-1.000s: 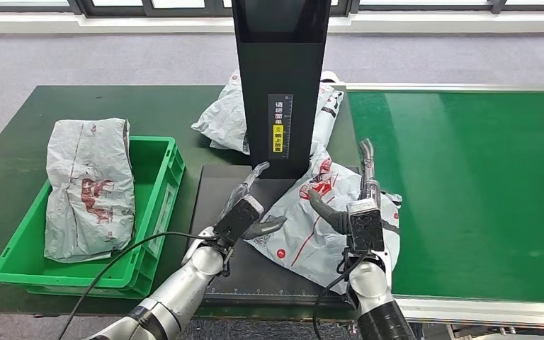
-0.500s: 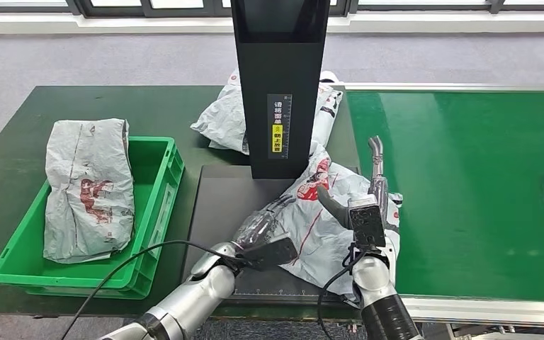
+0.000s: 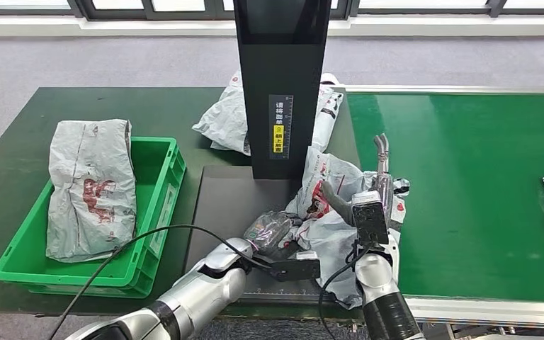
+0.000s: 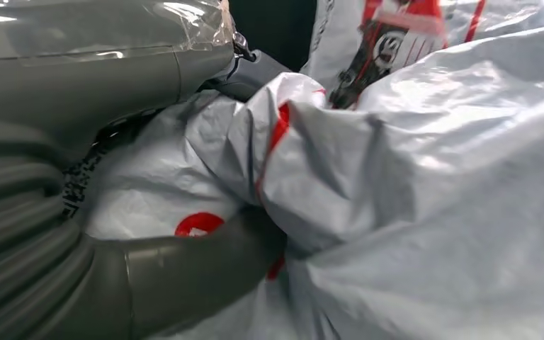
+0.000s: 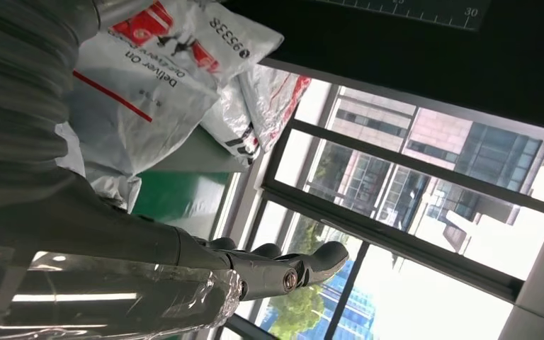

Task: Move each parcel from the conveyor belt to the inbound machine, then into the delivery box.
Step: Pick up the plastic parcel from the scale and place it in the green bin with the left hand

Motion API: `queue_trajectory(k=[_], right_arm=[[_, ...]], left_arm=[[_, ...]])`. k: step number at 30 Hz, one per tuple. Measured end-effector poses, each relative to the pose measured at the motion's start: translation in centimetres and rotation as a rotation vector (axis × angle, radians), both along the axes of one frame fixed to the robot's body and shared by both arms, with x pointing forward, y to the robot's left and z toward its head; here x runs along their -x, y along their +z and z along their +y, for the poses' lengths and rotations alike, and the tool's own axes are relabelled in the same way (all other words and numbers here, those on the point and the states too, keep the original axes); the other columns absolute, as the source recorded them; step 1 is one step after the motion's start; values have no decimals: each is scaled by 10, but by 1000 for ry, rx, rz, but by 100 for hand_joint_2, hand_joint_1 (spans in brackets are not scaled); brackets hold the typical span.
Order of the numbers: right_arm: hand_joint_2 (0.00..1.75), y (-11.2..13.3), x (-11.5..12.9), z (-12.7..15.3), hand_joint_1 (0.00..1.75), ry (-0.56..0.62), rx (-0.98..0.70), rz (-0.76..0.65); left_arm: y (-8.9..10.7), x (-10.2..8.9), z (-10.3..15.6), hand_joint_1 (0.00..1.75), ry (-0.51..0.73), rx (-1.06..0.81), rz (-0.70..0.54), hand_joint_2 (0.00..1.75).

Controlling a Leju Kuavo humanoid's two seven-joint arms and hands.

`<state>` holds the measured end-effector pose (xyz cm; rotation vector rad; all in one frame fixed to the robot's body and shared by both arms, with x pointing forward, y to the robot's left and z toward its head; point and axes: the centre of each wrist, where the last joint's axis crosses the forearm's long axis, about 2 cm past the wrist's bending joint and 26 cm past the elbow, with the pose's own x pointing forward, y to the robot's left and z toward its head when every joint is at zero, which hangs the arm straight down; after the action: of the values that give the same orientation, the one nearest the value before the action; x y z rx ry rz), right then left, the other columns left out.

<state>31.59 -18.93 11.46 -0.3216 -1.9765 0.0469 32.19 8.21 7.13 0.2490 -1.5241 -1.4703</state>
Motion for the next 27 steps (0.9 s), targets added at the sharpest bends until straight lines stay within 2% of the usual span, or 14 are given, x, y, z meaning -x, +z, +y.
queue_trajectory(k=[6, 13, 21, 24, 27], right_arm=[[175, 1, 1, -2, 0, -25, 2, -19], [175, -3, 9, -4, 0, -71, -15, -30], [175, -2, 10, -5, 0, -76, -19, -33], [175, -2, 10, -5, 0, -83, -21, -40], [175, -3, 11, -5, 0, -91, -22, -48]], left_arm=[[3, -2, 1, 175, 66, 59, -89, 175], [16, -20, 21, 175, 309, 347, -160, 175], [22, -27, 32, 175, 379, 410, -182, 175], [26, -31, 40, 175, 439, 473, -271, 175], [43, -46, 64, 175, 546, 533, -401, 175]])
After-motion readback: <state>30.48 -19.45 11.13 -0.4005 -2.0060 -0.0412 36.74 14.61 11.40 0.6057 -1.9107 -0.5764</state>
